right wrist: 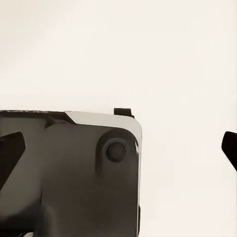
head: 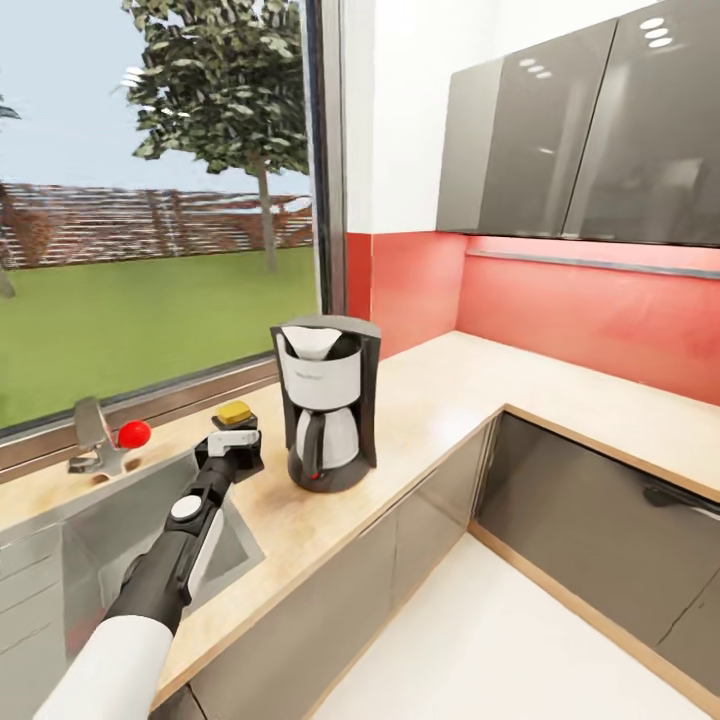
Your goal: Set up a coffee station on the kitchen countertop: keep the coffee maker on the countertop, move the bottle of coffee from the kitchen shelf to the counter next to the coffee maker, place a paper coffee filter on top of the coffee maker, put the saucer next to the coffee maker with the coffee cup on the saucer, and place the electric kettle next to the coffee maker.
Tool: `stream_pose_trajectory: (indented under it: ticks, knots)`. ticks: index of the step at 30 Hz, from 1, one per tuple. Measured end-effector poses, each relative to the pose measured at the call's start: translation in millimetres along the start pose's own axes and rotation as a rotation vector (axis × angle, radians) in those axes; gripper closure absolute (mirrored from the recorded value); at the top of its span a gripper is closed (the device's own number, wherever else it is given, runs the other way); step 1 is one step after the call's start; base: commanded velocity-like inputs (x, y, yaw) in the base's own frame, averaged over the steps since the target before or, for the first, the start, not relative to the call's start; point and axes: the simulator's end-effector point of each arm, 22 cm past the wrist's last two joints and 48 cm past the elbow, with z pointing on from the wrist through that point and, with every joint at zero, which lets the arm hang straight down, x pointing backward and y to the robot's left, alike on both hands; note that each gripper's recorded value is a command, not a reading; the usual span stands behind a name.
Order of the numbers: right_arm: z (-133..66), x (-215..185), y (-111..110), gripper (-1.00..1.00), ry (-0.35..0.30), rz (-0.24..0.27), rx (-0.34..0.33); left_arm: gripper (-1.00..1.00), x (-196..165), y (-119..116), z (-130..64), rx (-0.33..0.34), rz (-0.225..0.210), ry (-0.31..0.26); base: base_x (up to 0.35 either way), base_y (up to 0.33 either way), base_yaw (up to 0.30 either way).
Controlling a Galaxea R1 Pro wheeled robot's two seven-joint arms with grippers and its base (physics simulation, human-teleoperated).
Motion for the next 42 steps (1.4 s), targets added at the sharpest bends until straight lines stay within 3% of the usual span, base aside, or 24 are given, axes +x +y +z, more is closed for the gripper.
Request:
stream_pose_trajectory:
  ticks: [4,7,11,42]
  knots:
    - [0.3,0.3,0.0,-1.0,0.002,0.001,0.0,1.0,19.9,3.3,-3.0,-0.006,-0.002,0.031,0.067,-0.007,0.202]
    - [0.3,0.4,0.0,-1.0,0.002,0.001,0.0,1.0,28.7,3.7,-7.3,-0.007,-0.003,-0.002,0.008,-0.001,0.041]
    - [0.2,0.4,0.0,-1.0,0.002,0.0,0.0,1.0,45.1,2.3,-9.8,-0.005,-0.005,0.008,0.001,0.0,0.007]
    - [0.0,1.1,-3.7,-1.0,0.003,-0.003,0.004,1.0,74.0,12.5,-17.9,-0.04,-0.001,0.061,0.178,-0.04,0.019]
